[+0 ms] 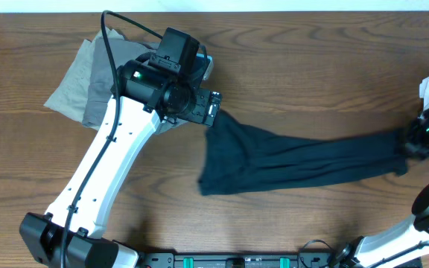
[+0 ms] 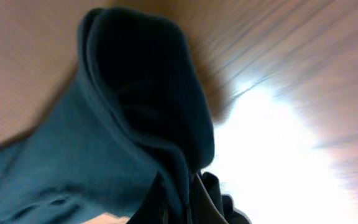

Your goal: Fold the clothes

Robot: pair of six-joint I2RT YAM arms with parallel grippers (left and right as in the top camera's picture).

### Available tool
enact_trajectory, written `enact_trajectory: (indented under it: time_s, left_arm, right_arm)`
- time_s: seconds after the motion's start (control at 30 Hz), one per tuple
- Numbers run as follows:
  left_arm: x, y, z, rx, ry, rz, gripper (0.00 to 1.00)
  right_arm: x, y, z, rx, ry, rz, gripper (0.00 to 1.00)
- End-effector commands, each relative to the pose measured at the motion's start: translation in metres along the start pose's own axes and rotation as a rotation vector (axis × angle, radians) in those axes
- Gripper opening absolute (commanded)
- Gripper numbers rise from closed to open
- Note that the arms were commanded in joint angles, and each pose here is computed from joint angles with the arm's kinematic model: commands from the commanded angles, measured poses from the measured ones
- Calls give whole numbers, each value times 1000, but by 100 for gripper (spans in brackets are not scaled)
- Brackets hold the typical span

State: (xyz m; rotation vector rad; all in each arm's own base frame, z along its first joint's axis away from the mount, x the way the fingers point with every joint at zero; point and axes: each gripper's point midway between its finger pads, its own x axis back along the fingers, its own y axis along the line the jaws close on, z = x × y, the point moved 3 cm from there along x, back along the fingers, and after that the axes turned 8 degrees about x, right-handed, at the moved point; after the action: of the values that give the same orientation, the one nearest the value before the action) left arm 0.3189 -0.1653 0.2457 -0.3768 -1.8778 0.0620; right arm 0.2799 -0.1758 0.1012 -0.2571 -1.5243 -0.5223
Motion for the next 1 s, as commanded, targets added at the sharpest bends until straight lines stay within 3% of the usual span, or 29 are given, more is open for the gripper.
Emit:
enact_trajectory:
  time_s: [0.0, 0.23, 0.5, 0.77, 0.8, 0.83, 0.87, 0.9, 0.97]
  left_arm:
    - [8, 2, -4, -9, -30, -11, 89]
    - [8, 2, -5, -9, -33, -10, 89]
    - [8, 2, -4, -9, -32, -11, 89]
    - [8, 2, -4, -9, -32, -11, 89]
    - [8, 2, -4, -9, -32, -11, 90]
    - [8, 2, -4, -9, -32, -11, 90]
    - [8, 2, -4, -8, -31, -10, 90]
    - [8, 2, -3, -3, -26, -8, 98]
    - [8, 1, 0, 35, -10, 0, 98]
  right_arm:
    - [50, 3, -12, -4, -129, 33, 1]
    - [53, 52, 10, 116, -53, 6, 1]
    - [9, 129, 45, 411, 71, 63, 1]
    - [-34, 168, 93, 649, 183, 116, 3]
    - [-36, 169, 95, 664, 184, 129, 18]
    - [-38, 169, 95, 675, 179, 154, 49]
    - [-38, 168, 93, 666, 165, 179, 70]
    - [-38, 169, 90, 653, 154, 185, 72]
    - [-35, 173, 84, 641, 126, 150, 73]
